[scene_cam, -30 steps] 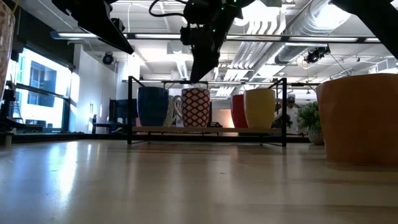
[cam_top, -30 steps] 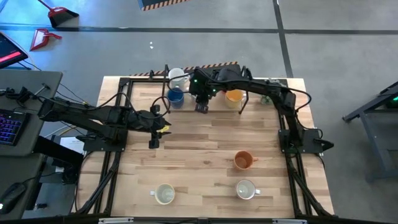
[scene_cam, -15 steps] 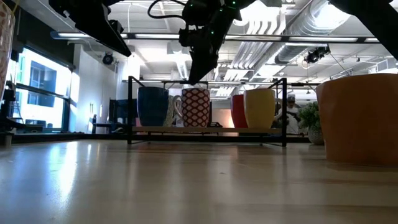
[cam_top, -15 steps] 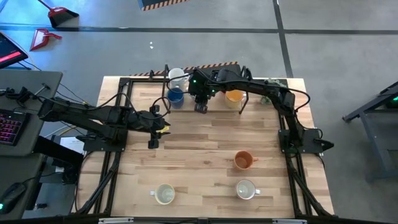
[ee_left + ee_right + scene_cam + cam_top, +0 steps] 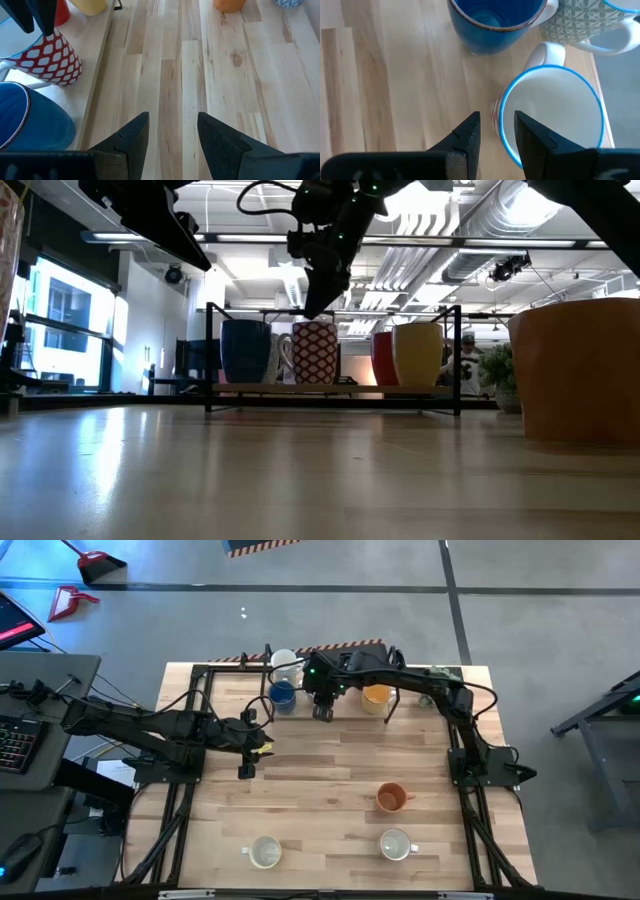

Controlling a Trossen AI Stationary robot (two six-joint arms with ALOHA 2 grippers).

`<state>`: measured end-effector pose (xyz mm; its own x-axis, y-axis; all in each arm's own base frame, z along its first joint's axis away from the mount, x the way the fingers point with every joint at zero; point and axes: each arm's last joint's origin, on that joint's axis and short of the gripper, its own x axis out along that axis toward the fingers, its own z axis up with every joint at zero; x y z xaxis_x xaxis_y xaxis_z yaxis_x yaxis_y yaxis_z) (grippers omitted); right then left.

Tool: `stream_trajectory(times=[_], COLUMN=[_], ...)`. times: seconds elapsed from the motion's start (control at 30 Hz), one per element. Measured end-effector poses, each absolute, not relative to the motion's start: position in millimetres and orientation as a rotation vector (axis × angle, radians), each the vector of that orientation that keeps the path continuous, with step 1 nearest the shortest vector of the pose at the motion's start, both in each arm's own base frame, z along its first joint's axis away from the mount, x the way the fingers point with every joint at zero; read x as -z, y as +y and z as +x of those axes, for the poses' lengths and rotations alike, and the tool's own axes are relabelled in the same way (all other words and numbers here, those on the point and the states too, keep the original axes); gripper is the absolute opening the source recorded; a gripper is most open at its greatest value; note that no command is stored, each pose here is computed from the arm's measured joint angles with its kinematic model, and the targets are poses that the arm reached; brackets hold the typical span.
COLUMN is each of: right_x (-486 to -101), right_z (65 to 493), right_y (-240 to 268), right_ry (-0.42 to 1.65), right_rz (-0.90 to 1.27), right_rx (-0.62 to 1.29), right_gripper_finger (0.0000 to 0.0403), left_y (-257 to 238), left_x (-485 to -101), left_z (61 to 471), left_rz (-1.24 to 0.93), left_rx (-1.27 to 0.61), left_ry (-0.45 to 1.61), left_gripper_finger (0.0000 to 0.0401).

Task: Place coffee mugs
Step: Put the white red mug on the shelf

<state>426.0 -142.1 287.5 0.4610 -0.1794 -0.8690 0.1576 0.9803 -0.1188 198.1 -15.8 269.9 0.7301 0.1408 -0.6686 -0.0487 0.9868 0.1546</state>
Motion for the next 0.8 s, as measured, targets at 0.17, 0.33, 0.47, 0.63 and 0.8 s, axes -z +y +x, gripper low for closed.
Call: stream_trajectory(times=[0.17,0.33,0.47,0.63,0.8], right_x=[-281.0,-270.0,-262.9,-262.1,-261.2], right_z=[428.3,433.5,436.2,436.3,434.6], right_y=[-143.3,-145.1,-147.1,-150.0,-155.5], right_ry=[1.089,1.106,1.118,1.117,1.122], right_rz=[-0.023,-0.027,-0.034,-0.042,-0.042], right_rx=[0.208,0.202,0.210,0.223,0.232], right_gripper_finger=[0.0096,0.0096,0.0096,0.0094,0.0074], left_y=[-15.9,-15.9,-15.9,-15.9,-15.9], left_x=[-269.9,-269.9,-270.0,-269.8,-269.9], left_z=[198.1,198.1,198.2,198.1,198.2], left_rz=[0.136,0.137,0.137,0.137,0.137], left_rx=[-0.102,-0.102,-0.101,-0.101,-0.102], left_ry=[0.745,0.746,0.744,0.746,0.745], left_gripper_finger=[0.0158,0.0158,0.0158,0.0158,0.0158])
